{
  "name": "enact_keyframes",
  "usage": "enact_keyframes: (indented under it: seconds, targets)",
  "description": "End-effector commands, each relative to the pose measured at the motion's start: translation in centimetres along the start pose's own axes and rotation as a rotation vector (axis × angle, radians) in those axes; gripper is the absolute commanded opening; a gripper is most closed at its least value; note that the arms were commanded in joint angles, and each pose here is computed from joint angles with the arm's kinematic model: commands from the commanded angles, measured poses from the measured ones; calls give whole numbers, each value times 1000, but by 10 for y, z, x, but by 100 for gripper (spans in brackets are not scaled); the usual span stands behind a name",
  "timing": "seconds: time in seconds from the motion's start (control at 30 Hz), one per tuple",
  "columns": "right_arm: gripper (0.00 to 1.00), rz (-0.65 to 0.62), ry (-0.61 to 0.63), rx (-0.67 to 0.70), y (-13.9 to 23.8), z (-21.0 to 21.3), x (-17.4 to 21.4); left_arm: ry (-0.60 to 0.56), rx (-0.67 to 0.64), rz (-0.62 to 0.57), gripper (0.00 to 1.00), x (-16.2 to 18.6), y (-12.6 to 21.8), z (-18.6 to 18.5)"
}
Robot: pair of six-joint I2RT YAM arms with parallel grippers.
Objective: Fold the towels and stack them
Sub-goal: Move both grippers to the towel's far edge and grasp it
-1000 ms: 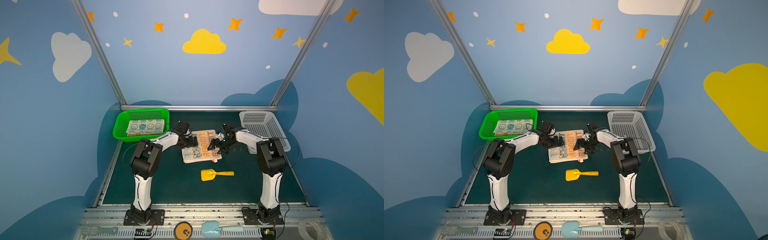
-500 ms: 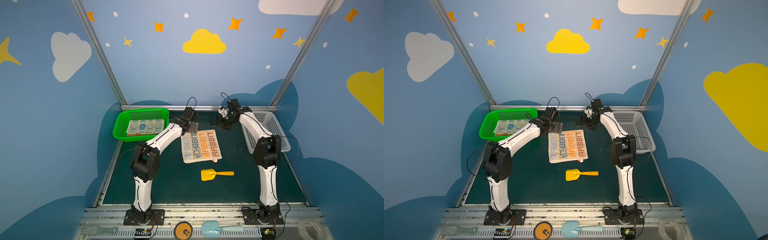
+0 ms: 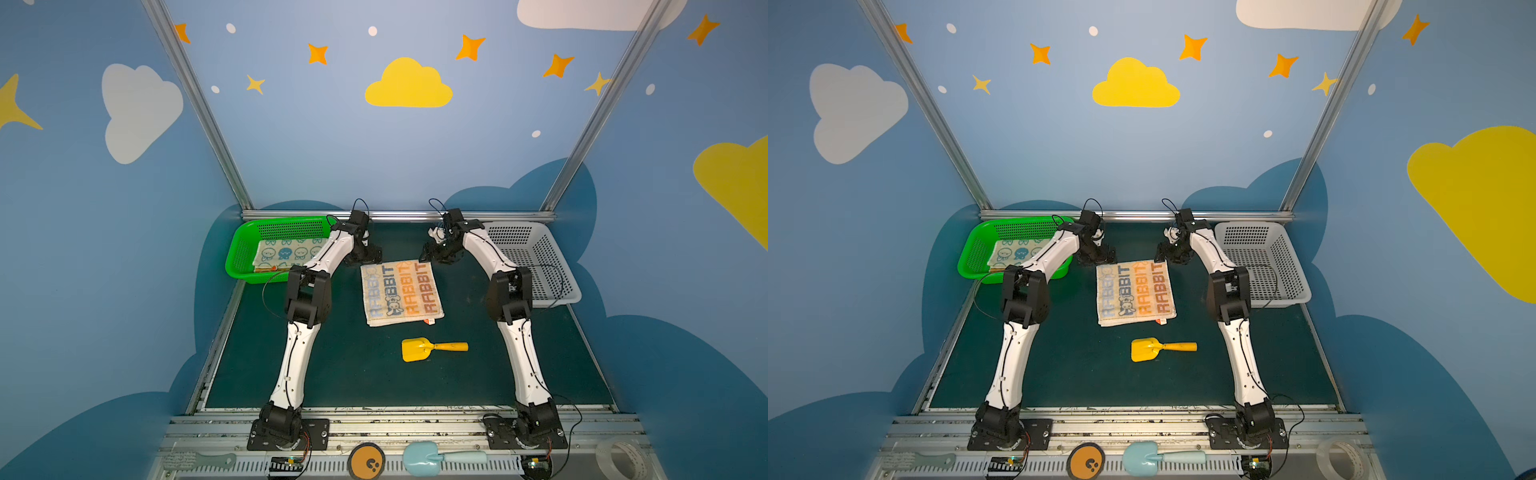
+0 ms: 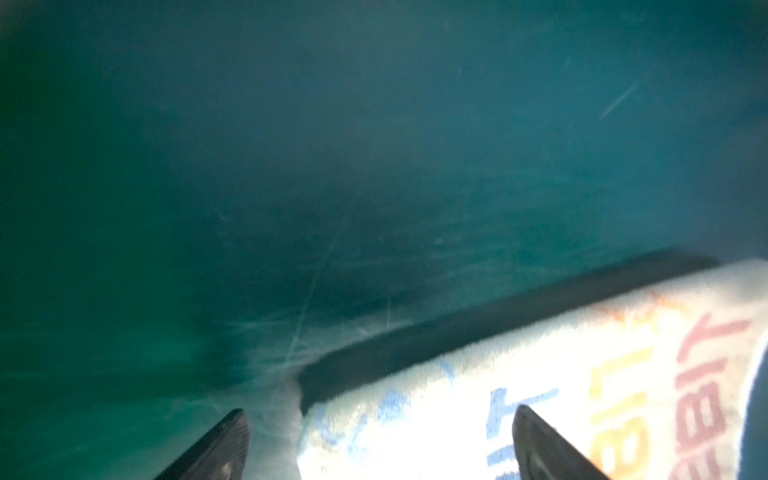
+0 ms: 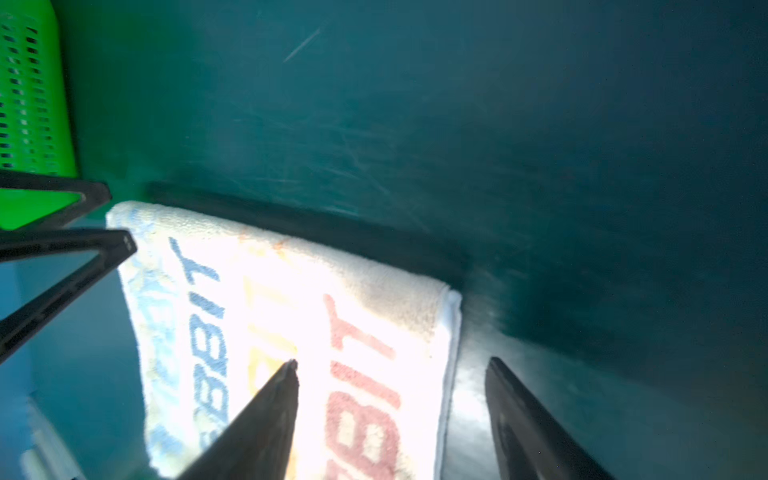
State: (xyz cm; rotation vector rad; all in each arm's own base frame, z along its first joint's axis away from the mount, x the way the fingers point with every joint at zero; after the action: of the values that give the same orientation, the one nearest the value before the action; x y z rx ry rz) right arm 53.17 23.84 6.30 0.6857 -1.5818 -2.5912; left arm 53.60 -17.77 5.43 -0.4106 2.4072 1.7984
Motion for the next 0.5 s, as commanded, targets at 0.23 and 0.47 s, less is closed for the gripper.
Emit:
enact_keyframes:
  seconds: [0.23,0.47]
  targets:
    - [55,4,1,20,-33,-22,-4,33,57,126,84,17,-14,8]
    - [30,16,-2,2,-41,-18,0,40,25,121,77,15,-21,21]
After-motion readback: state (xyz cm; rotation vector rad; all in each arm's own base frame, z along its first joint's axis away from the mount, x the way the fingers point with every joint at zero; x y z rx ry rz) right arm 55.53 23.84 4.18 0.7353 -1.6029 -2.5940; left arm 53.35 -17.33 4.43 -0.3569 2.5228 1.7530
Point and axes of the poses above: each gripper's point midway between its finger pads, its own y axis back along the fingers, its own z axis along the line the jaws close on, x = y × z, the point moved 1 cm from there along y, back along the fingers, and after that the axes turned 7 degrees about y, right-handed, at the moved point
